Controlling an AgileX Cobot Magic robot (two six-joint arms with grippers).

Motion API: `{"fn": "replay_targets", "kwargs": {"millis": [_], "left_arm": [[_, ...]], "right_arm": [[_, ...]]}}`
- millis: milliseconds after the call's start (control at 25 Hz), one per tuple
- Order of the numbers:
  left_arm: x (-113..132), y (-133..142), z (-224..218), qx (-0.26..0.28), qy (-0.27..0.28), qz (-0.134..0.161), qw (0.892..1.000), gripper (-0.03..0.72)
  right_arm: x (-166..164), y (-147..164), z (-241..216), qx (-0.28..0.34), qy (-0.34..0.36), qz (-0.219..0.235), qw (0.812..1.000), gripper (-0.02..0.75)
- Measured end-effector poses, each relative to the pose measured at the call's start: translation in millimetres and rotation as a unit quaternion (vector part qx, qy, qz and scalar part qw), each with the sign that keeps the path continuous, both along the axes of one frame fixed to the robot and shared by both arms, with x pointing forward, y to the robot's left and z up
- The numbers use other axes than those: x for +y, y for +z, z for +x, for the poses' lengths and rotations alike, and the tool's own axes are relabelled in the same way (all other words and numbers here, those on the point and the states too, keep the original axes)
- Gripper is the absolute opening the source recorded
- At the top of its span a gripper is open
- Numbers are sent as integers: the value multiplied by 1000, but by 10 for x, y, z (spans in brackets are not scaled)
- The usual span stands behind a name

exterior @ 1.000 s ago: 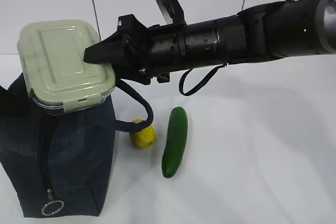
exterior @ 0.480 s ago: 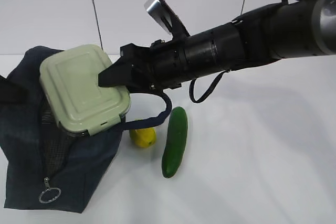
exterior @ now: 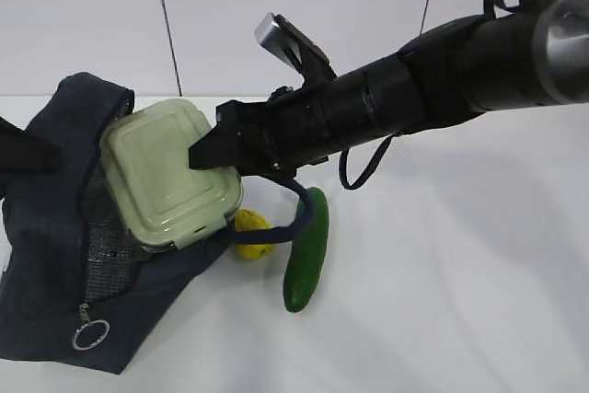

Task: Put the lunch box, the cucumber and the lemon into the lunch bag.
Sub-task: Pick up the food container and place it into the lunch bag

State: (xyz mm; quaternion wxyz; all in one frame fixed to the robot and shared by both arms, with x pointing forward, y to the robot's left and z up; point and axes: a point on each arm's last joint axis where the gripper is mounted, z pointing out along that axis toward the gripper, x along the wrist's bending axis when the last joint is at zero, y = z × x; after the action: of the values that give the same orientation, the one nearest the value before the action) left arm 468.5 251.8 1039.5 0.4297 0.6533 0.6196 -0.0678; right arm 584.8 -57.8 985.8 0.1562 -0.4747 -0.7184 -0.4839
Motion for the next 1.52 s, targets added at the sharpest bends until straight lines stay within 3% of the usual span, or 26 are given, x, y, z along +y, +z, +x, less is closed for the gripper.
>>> {"fn": "replay_targets", "kwargs": {"millis": [320, 720, 1120, 1520], "left_arm": [[-51, -68, 43, 19, -24, -33, 999, 11], [-140, -30, 72, 12, -54, -105, 993, 11], [-142, -35, 86, 11, -53, -109, 993, 11], [-151, -259, 253, 36, -50, -131, 989, 10]], "right_arm": [[56, -16, 19, 23, 0, 29, 999, 358], [114, 103, -26, 36, 41, 68, 996, 358], [134, -33, -8, 52, 47, 63, 995, 358], [144, -103, 25, 44, 37, 52, 997, 358]]}}
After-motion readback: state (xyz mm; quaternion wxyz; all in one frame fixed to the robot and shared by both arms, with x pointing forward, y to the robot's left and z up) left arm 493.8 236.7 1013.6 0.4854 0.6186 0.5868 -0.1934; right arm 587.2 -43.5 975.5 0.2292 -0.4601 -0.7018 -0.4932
